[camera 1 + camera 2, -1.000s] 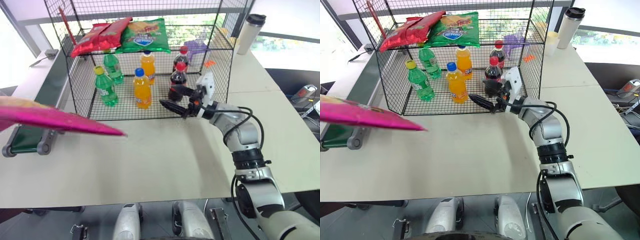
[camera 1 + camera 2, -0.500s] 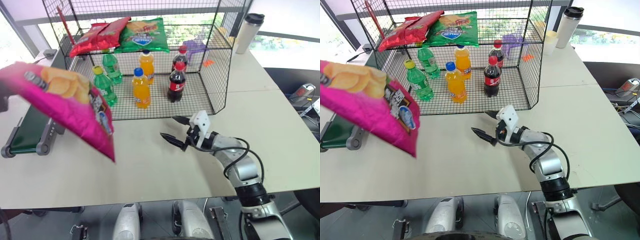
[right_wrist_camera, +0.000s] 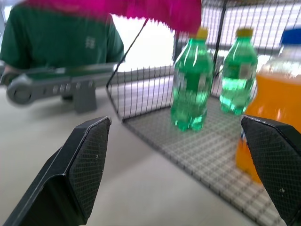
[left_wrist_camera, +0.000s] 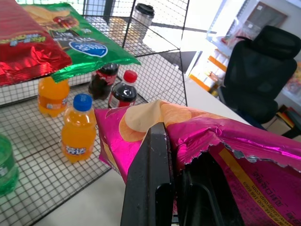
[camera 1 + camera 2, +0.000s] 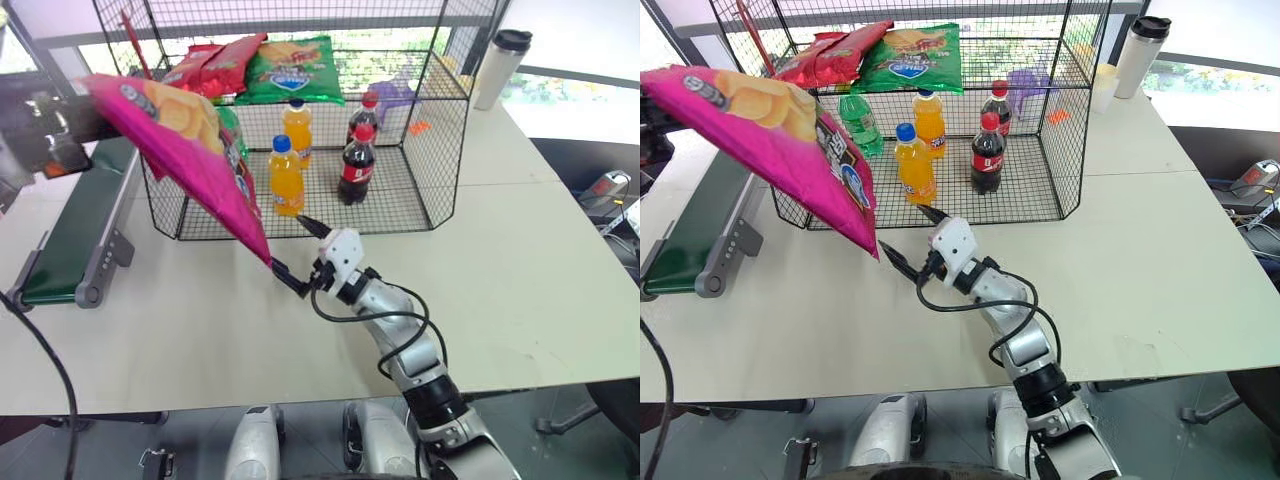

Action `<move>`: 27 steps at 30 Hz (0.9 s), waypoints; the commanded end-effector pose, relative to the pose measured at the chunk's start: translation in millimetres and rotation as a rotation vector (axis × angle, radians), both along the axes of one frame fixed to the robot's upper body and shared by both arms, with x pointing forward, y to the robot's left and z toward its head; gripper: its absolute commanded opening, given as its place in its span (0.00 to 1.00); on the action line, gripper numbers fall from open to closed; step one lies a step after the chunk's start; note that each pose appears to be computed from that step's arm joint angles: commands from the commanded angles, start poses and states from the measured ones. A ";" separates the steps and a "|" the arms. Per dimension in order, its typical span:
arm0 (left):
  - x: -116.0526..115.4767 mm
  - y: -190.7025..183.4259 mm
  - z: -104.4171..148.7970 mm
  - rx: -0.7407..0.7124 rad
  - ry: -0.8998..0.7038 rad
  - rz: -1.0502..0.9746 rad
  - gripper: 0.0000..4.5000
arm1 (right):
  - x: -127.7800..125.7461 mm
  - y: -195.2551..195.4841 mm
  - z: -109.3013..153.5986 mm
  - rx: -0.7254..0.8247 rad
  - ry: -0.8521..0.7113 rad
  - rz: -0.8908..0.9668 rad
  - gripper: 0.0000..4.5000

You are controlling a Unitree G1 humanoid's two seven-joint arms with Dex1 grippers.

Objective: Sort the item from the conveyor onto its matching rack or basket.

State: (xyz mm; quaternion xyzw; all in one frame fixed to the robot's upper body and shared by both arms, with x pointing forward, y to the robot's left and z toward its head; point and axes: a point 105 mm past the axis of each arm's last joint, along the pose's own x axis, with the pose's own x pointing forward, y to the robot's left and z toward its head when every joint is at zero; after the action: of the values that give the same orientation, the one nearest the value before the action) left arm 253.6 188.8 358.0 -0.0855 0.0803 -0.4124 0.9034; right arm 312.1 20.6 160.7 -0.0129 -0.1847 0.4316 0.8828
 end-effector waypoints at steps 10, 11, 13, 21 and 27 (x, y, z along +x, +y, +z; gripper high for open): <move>4.4 5.2 -1.0 -0.018 0.010 0.024 0.01 | -4.2 9.1 70.8 0.267 -0.128 -0.041 1.00; 4.8 5.7 -2.1 -0.019 0.012 0.024 0.01 | -3.3 6.9 73.1 0.277 -0.126 -0.044 1.00; 6.3 7.4 -5.7 -0.026 0.020 0.028 0.00 | -2.3 1.4 77.4 0.290 -0.134 -0.049 0.88; 16.5 15.0 -19.6 -0.004 0.007 0.080 0.00 | -14.7 -0.6 80.0 0.256 -0.151 0.046 0.08; 20.6 14.5 -23.3 0.026 -0.047 0.081 0.00 | -18.3 -2.1 76.5 0.150 -0.172 0.061 0.01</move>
State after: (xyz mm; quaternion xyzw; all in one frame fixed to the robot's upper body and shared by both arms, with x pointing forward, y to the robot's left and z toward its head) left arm 277.0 199.1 319.4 -0.0790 0.0992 -0.3806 0.9160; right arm 306.3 18.2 218.2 0.0292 -0.2538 0.4310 0.8654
